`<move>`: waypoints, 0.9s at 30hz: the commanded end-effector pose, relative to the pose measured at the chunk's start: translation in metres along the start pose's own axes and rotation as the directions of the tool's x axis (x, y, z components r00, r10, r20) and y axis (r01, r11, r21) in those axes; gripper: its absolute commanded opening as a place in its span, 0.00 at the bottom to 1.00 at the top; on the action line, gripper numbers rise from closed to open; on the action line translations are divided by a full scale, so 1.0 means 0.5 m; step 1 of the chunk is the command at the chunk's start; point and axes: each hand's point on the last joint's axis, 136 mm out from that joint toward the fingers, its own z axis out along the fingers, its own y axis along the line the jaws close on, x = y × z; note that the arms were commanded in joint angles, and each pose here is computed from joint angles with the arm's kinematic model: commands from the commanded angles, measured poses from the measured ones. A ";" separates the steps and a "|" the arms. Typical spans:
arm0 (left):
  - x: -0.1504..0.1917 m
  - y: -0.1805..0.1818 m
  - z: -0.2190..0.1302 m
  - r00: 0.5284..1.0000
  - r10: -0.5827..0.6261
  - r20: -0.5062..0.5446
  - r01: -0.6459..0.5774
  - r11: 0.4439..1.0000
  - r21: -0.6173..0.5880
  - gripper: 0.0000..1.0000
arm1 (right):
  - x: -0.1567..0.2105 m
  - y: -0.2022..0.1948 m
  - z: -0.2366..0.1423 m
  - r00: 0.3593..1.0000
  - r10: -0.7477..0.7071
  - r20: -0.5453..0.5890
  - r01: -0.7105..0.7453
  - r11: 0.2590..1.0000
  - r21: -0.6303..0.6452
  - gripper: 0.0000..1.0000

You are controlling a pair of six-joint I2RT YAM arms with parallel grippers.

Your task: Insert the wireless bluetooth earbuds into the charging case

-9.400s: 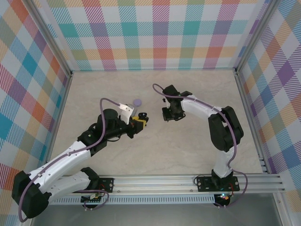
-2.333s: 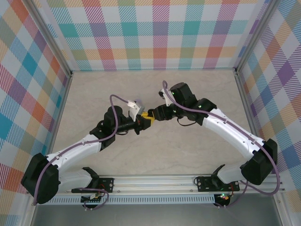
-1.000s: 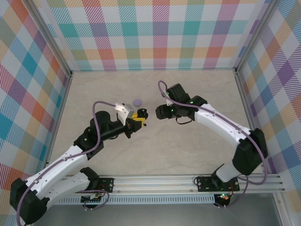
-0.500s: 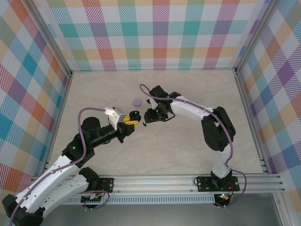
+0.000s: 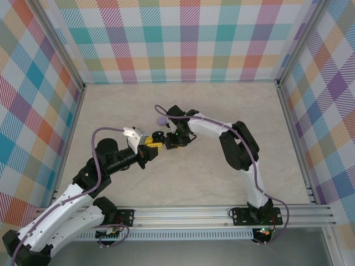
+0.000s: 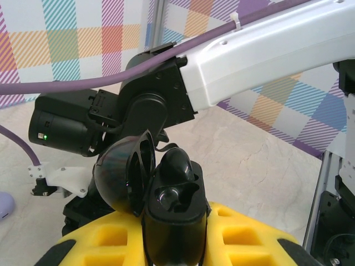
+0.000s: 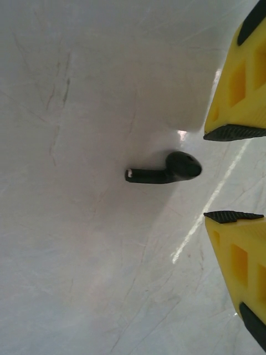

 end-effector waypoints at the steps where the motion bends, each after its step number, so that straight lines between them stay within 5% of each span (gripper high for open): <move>1: 0.001 -0.002 0.002 1.000 -0.016 0.006 0.016 1.000 0.001 0.00 | 0.003 0.004 0.005 1.000 -0.006 -0.029 0.007 1.000 0.011 0.39; 27: 0.002 -0.002 0.006 1.000 -0.020 0.001 0.020 1.000 0.003 0.00 | 0.034 -0.130 -0.007 0.997 0.003 -0.075 0.017 0.967 0.255 0.24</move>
